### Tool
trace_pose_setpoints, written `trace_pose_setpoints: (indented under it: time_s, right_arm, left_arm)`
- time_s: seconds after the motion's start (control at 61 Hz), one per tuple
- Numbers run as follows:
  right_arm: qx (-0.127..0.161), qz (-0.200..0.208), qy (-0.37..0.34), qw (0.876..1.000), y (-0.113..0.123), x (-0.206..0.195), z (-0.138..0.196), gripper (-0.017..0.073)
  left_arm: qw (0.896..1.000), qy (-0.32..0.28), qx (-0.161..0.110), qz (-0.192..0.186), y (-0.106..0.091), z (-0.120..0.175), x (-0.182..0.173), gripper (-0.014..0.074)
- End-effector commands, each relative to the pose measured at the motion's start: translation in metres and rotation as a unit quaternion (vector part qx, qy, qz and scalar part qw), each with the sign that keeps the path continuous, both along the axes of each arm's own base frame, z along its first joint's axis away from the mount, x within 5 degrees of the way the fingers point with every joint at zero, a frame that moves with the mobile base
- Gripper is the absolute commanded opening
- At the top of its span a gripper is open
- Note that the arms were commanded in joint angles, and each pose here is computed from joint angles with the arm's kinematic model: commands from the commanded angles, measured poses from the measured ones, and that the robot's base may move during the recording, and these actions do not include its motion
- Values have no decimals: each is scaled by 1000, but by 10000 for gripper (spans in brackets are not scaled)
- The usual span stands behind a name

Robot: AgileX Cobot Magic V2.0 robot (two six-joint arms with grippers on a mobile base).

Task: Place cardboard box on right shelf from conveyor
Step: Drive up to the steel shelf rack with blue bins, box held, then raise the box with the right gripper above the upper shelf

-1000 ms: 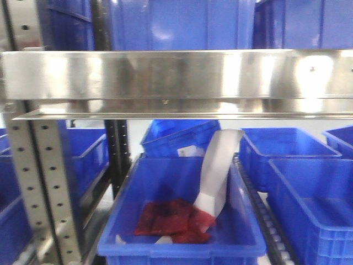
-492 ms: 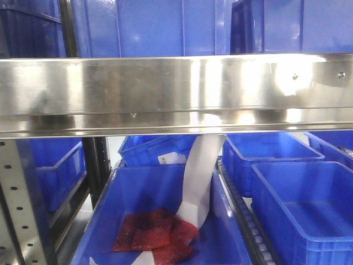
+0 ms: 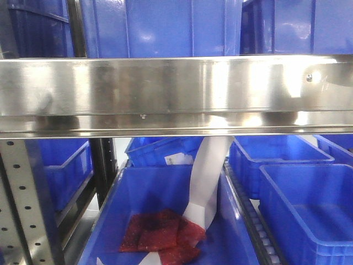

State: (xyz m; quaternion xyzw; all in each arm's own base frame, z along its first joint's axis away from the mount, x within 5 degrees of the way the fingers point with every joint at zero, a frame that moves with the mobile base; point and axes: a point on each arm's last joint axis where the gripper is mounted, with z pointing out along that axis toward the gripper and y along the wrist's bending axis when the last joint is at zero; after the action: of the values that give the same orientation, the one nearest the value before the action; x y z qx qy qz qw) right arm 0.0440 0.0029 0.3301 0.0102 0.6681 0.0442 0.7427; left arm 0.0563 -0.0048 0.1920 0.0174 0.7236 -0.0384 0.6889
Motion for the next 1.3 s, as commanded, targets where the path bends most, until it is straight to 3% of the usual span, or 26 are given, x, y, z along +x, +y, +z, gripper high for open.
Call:
trace_pose_setpoints:
  time_s: [0.0, 0.344, 0.475, 0.623, 0.77, 0.934, 1.049, 1.131, 1.279]
  right_arm:
    - [-1, -8, -63, 998, -1, -3, 18, 69]
    - [0, -8, -65, 998, -1, -3, 18, 69]
    - [-1, -9, -89, 996, -1, -7, 34, 52]
    - [-71, -20, -80, 994, -1, -3, 67, 53]
    - [-164, -23, -17, 986, 0, 27, 90, 53]
    - [-229, -14, 2, 973, 3, 63, 112, 53]
    - [-307, 17, 7, 951, 13, 92, 122, 53]
    - [-371, 54, 3, 927, 28, 111, 124, 53]
    - [-427, 118, -3, 896, 58, 141, 123, 53]
  left_arm:
    - [999, -42, -6, 3, 1, 6, 0, -116]
    - [999, -42, -6, 3, 1, 6, 0, -116]
    - [999, -42, -6, 3, 1, 6, 0, -116]
    - [999, -42, -6, 3, 1, 6, 0, -115]
    - [999, -42, -6, 3, 1, 6, 0, -116]
    - [999, -42, -6, 3, 1, 6, 0, -116]
    - [999, -42, -6, 3, 1, 6, 0, -116]
    - [999, -42, -6, 3, 1, 6, 0, -116]
    - [999, -42, -6, 3, 1, 6, 0, -116]
